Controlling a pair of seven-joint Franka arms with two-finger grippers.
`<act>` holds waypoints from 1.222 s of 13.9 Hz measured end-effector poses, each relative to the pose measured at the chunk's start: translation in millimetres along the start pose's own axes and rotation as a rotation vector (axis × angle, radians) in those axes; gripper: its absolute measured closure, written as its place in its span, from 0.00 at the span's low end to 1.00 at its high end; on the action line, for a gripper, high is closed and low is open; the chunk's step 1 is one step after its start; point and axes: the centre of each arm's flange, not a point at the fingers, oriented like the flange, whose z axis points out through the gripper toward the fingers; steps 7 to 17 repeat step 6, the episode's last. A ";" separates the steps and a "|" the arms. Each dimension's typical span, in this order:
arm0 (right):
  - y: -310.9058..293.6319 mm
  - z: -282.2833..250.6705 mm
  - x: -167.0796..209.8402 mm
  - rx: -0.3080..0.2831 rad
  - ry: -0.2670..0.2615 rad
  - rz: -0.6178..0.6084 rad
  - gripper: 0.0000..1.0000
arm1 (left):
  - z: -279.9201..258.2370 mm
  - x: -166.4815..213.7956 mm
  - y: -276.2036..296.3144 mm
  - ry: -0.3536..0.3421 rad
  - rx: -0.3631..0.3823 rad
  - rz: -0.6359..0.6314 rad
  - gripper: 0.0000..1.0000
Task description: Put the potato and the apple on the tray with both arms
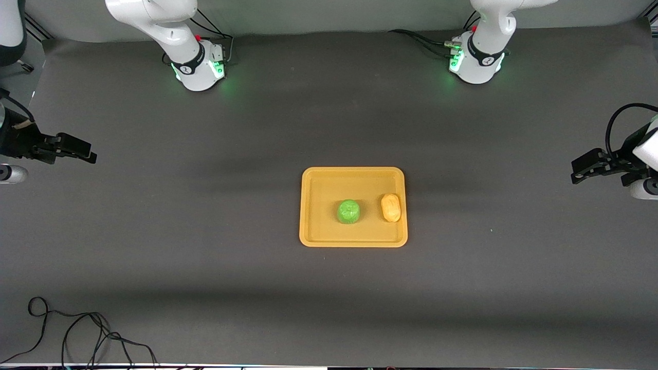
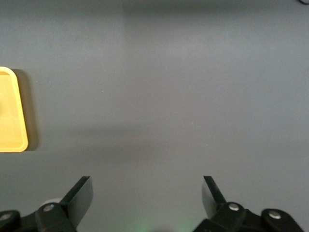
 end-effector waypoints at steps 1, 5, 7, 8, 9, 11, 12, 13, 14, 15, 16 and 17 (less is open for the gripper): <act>-1.1 -0.2 -0.1 -0.005 0.000 -0.003 0.00 | 1.1 0.1 -0.6 -0.003 0.000 -0.001 0.00; -1.1 -0.6 0.1 -0.010 0.003 -0.004 0.00 | 2.7 0.7 -1.7 -0.006 -0.001 -0.003 0.00; -1.1 -0.7 0.1 -0.010 0.003 -0.004 0.00 | 2.8 0.8 -2.2 -0.006 -0.001 -0.004 0.00; -1.1 -0.7 0.1 -0.010 0.003 -0.004 0.00 | 2.8 0.8 -2.2 -0.006 -0.001 -0.004 0.00; -1.1 -0.7 0.1 -0.010 0.003 -0.004 0.00 | 2.8 0.8 -2.2 -0.006 -0.001 -0.004 0.00; -1.1 -0.7 0.1 -0.010 0.003 -0.004 0.00 | 2.8 0.8 -2.2 -0.006 -0.001 -0.004 0.00; -1.1 -0.7 0.1 -0.010 0.003 -0.004 0.00 | 2.8 0.8 -2.2 -0.006 -0.001 -0.004 0.00; -1.1 -0.7 0.1 -0.010 0.003 -0.004 0.00 | 2.8 0.8 -2.2 -0.006 -0.001 -0.004 0.00; -1.1 -0.7 0.1 -0.010 0.003 -0.004 0.00 | 2.8 0.8 -2.2 -0.006 -0.001 -0.004 0.00; -1.1 -0.7 0.1 -0.010 0.003 -0.004 0.00 | 2.8 0.8 -2.2 -0.006 -0.001 -0.004 0.00; -1.1 -0.7 0.1 -0.010 0.003 -0.004 0.00 | 2.8 0.8 -2.2 -0.006 -0.001 -0.004 0.00; -1.1 -0.7 0.1 -0.010 0.003 -0.004 0.00 | 2.8 0.8 -2.2 -0.006 -0.001 -0.004 0.00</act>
